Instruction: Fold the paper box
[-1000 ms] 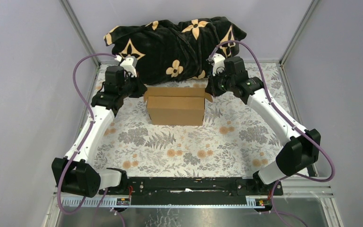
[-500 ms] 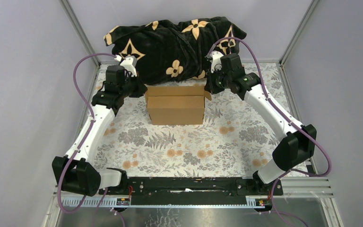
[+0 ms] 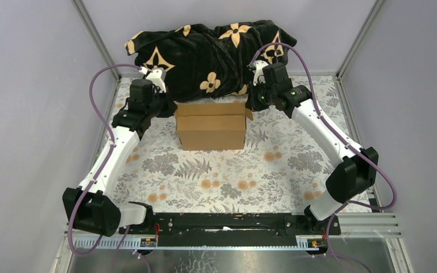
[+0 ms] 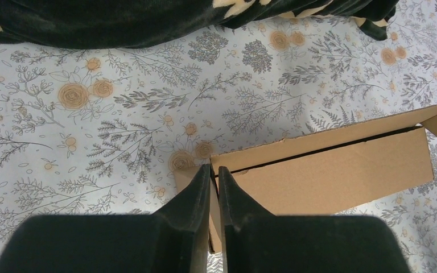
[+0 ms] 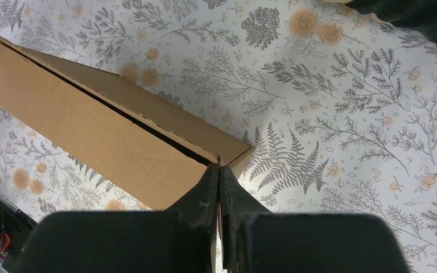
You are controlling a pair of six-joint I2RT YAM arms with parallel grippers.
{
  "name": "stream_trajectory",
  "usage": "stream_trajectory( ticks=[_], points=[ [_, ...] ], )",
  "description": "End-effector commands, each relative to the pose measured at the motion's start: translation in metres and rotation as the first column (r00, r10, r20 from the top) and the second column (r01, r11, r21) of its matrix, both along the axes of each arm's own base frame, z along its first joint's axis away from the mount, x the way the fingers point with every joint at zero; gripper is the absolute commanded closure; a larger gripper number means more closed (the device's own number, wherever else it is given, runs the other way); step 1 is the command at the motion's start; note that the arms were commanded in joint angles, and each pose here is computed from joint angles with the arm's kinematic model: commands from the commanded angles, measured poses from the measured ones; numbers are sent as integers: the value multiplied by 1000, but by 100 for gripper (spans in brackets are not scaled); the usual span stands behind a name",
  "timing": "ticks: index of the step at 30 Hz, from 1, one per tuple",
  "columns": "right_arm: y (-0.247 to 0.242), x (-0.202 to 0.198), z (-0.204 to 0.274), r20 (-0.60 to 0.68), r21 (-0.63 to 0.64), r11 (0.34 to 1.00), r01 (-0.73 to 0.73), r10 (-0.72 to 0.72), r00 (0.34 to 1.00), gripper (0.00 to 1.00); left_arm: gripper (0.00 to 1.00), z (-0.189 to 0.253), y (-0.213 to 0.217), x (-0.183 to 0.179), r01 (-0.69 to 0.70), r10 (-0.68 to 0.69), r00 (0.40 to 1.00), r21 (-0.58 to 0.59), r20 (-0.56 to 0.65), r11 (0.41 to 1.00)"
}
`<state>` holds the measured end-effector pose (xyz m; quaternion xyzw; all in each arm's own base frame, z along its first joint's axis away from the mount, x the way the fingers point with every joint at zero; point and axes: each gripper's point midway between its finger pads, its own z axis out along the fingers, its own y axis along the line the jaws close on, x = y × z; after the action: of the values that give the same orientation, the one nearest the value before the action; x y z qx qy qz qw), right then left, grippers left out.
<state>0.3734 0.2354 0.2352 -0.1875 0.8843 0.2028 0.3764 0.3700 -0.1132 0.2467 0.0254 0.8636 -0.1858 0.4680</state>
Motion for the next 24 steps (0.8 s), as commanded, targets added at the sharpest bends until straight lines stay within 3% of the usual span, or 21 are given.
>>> stream_trajectory(
  ticks=[1, 24],
  points=[
    [32, -9, 11, -33, 81, 996, -46, 49, 998, 100, 86, -12, -14, -13, 54, -55, 998, -15, -43, 998],
    [51, -11, -3, -151, 129, 980, 154, -134, 979, 100, 87, -22, -17, -18, 70, -71, 995, -26, -64, 997]
  ],
)
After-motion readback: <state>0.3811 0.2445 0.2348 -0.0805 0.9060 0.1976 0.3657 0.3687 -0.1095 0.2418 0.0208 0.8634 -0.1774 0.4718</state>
